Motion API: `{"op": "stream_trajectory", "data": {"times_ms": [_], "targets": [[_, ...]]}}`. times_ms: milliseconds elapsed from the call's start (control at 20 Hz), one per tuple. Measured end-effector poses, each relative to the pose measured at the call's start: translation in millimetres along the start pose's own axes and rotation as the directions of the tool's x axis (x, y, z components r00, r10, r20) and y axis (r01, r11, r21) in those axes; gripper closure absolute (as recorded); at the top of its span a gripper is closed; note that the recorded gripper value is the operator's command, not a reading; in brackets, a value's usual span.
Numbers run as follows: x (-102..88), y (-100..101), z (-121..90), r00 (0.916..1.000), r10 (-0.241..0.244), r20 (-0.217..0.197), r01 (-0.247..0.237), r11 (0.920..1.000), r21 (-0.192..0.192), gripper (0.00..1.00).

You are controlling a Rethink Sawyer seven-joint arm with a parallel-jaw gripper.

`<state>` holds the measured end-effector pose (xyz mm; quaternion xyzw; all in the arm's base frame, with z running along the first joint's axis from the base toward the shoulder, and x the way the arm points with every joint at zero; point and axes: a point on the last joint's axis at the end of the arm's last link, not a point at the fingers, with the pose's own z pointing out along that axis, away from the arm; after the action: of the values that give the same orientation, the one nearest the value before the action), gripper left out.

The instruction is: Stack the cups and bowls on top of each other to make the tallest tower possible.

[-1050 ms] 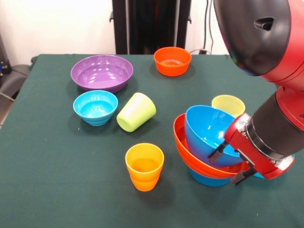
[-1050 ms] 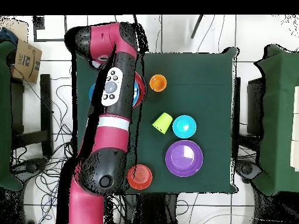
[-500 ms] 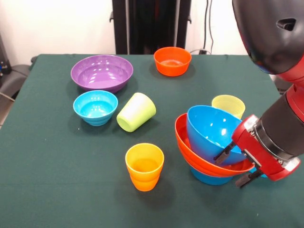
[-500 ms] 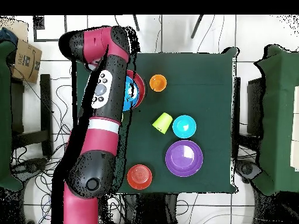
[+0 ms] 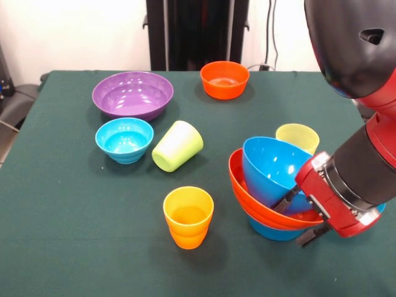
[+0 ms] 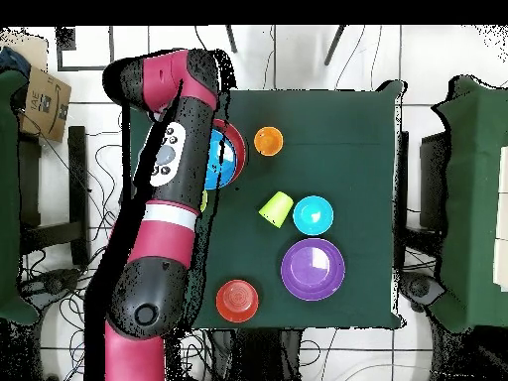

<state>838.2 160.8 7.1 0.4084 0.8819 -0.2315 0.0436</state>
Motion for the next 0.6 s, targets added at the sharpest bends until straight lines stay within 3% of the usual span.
{"op": "stream_trajectory", "data": {"times_ms": [600], "targets": [[-6.1, -8.0, 6.8, 0.9998, 0.014, 0.011, -0.014, 0.9995, 0.028, 0.00]]}}
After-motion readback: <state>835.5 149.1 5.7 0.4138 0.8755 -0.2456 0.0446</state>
